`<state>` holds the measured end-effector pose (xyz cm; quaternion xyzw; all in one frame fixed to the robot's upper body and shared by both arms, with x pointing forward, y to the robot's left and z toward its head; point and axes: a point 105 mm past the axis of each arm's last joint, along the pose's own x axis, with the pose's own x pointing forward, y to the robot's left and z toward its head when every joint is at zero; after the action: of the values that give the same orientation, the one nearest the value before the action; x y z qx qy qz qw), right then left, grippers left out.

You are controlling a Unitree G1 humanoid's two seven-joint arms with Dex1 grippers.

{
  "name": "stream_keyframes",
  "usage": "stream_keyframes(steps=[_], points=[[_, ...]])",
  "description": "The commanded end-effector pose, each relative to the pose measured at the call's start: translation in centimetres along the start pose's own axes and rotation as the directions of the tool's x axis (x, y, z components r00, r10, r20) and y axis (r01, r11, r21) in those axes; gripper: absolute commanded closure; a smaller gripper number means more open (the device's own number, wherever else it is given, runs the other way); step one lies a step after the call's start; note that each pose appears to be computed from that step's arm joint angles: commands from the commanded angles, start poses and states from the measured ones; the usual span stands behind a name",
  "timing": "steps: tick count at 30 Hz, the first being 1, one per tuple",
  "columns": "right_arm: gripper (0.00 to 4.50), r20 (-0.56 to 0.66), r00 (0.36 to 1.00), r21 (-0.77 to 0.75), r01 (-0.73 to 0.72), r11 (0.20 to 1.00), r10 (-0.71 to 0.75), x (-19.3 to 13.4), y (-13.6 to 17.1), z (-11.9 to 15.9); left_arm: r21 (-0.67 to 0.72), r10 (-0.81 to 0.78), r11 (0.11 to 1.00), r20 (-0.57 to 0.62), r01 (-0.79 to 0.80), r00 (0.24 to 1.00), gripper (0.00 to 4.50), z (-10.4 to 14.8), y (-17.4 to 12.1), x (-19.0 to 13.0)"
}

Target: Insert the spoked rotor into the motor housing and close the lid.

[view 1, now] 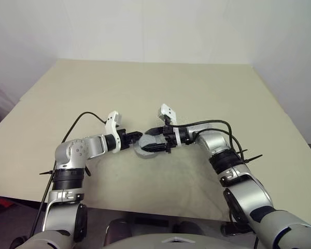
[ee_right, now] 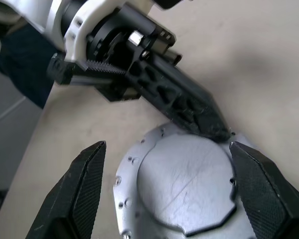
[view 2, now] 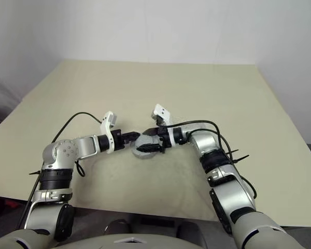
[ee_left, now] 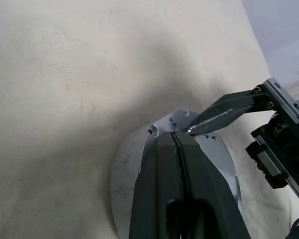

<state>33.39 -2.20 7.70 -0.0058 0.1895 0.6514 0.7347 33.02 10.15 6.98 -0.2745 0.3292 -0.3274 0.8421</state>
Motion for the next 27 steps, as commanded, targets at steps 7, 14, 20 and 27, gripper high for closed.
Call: stream_keyframes(steps=[7,14,20,27], points=[[0.03,0.146,0.979,0.098,0.13,0.987,-0.143,-0.2,-2.4,3.8,-0.024,0.049,0.998,-0.088,-0.051,0.995,4.5,-2.0,1.3,0.2],[0.03,0.153,0.96,0.245,0.191,0.95,-0.233,-1.0,-4.0,4.7,-0.016,0.041,0.999,-0.091,-0.042,0.995,4.5,-2.0,1.1,0.2],[0.03,0.029,0.975,0.379,0.192,0.905,-0.219,-3.5,-3.8,4.6,-0.007,0.041,0.999,-0.092,-0.041,0.995,4.5,-2.0,1.2,0.3],[0.03,-0.087,0.976,0.439,0.217,0.872,-0.199,-7.5,-3.0,4.0,-0.002,0.042,0.999,-0.091,-0.042,0.995,4.5,-2.2,1.3,0.3]])
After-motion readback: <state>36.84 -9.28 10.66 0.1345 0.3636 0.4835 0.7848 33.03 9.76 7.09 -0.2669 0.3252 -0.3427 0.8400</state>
